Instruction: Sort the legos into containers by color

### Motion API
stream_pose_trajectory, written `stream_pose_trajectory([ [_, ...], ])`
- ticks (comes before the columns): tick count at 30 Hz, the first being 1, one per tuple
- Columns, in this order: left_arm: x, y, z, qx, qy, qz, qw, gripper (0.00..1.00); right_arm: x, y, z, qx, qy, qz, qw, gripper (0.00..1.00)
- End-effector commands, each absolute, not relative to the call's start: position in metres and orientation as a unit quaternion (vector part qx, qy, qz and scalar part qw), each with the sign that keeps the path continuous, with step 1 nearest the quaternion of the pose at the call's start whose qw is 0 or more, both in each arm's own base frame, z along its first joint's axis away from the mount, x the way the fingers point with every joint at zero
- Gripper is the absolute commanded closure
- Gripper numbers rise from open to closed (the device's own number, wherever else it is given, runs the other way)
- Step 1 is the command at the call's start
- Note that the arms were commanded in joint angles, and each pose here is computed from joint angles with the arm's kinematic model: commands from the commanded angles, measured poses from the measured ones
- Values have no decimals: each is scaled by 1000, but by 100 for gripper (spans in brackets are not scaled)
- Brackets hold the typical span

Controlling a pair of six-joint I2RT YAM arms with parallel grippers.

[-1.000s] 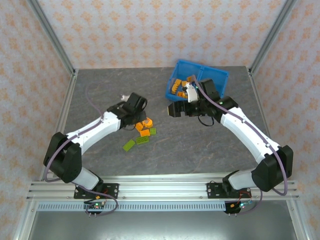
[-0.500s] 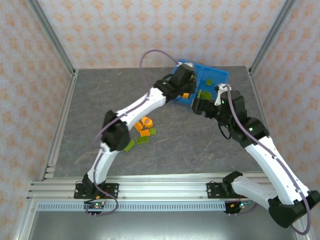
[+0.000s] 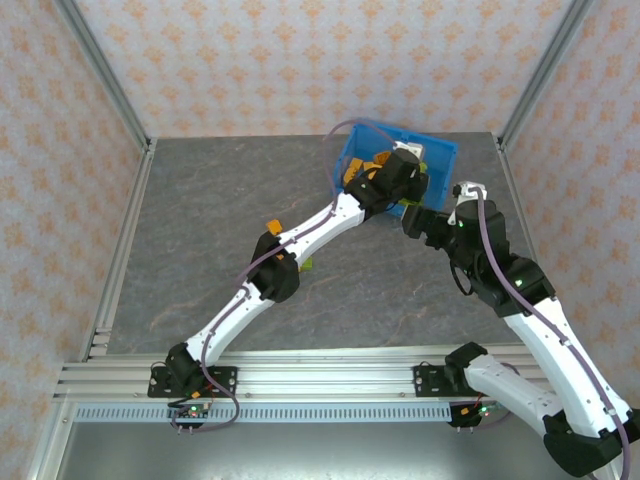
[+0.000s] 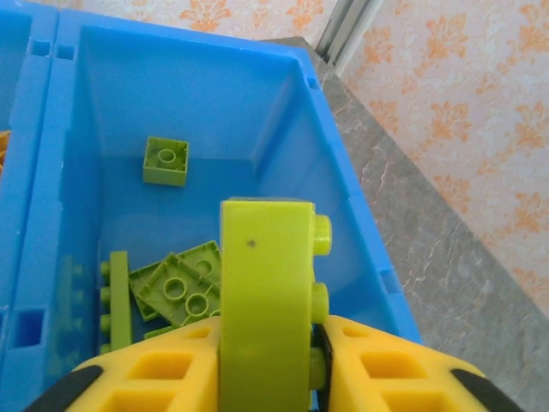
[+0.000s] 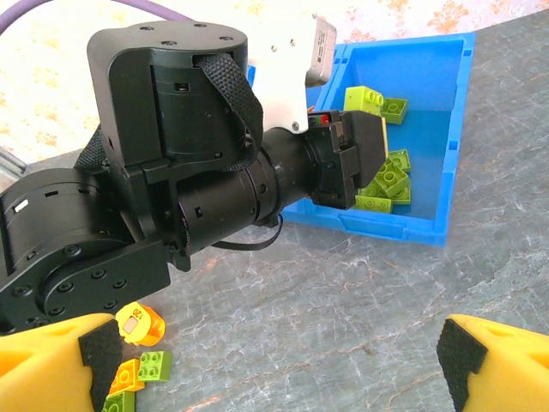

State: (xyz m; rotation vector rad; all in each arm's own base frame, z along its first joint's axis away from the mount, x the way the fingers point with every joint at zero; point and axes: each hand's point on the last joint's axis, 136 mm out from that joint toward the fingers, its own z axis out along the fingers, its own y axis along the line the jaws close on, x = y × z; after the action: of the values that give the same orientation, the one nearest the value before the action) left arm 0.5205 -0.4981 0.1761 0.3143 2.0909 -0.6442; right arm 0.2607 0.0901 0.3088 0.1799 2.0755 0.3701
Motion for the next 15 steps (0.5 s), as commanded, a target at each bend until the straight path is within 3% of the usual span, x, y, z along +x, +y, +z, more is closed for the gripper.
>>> stream_pose_trajectory([
  [1, 522, -510, 202, 135, 817, -288, 482, 62, 260, 86, 303, 88, 857, 148, 486, 4],
  [7, 514, -500, 239, 124, 815, -290, 487, 44, 262, 90, 303, 83, 858, 153, 484, 4],
  [15, 482, -402, 309, 56, 850, -218, 475, 39, 267, 102, 295, 42, 869, 153, 469, 5],
])
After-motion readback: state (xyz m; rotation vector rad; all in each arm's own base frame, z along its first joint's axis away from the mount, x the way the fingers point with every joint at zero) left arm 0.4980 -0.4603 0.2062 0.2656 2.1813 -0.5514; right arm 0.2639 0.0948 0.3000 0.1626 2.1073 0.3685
